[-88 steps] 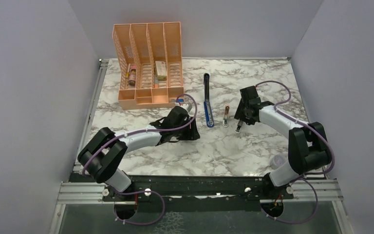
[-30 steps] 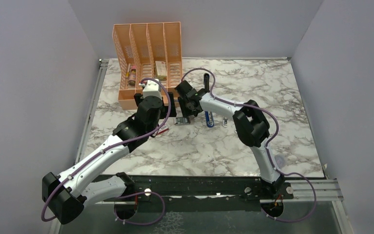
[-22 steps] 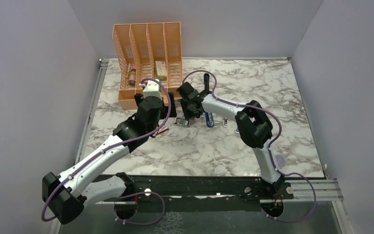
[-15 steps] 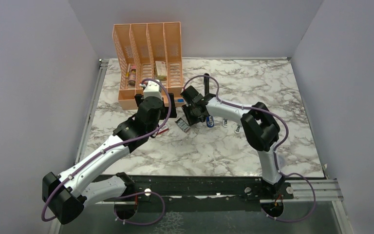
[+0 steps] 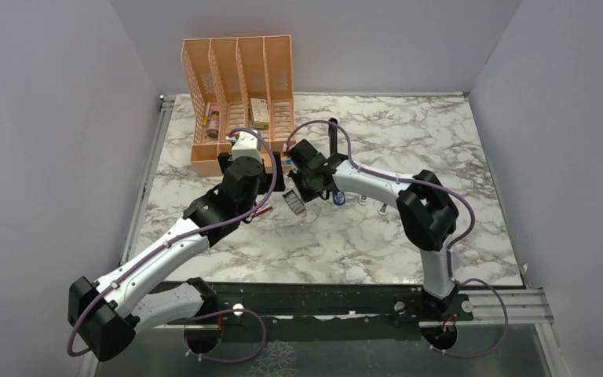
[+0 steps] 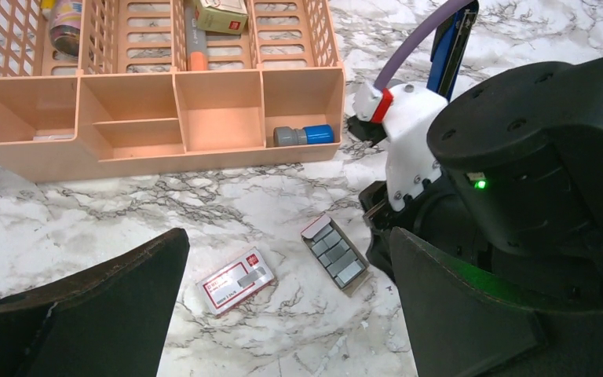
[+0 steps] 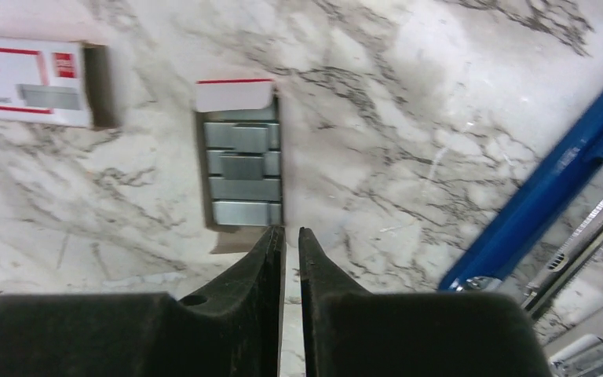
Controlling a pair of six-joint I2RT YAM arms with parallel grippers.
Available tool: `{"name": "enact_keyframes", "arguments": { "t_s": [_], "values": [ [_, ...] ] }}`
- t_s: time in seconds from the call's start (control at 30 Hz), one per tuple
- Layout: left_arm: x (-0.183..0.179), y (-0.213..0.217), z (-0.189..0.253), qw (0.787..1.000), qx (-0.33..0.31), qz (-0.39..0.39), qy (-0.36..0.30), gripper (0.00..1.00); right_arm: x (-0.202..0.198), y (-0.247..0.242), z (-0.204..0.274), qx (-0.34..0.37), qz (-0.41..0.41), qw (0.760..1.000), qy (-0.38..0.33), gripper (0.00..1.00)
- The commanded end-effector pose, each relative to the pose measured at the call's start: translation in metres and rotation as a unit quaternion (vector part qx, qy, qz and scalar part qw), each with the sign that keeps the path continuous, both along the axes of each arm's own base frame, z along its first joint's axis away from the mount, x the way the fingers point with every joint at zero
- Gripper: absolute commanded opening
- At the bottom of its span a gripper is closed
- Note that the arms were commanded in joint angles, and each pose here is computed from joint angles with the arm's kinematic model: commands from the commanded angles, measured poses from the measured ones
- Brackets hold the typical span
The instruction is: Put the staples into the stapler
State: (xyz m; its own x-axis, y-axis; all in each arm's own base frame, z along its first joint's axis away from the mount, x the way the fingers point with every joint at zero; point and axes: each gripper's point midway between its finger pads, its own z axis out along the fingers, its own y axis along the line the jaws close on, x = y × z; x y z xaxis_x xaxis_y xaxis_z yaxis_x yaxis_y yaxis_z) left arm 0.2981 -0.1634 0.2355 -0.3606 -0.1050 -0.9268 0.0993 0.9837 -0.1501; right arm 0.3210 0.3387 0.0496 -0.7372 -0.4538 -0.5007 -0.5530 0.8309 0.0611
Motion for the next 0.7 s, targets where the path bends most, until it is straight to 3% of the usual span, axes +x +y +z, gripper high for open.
{"name": "enact_keyframes", "arguments": {
  "t_s": [0.0, 0.3, 0.67],
  "values": [
    [0.000, 0.001, 0.003, 1.000, -0.008, 0.002, -0.008, 0.99, -0.001, 0.025, 0.020, 0.010, 0.040, 0.998, -0.042, 0.20],
    [0.000, 0.001, 0.000, 1.000, -0.005, 0.001, -0.005, 0.99, -0.004, 0.033, 0.002, -0.015, 0.049, 0.998, -0.037, 0.39],
    [0.001, 0.001, -0.004, 1.000, -0.003, 0.004, -0.001, 0.99, -0.004, 0.033, -0.011, -0.031, 0.052, 0.998, -0.025, 0.40]
  ]
}}
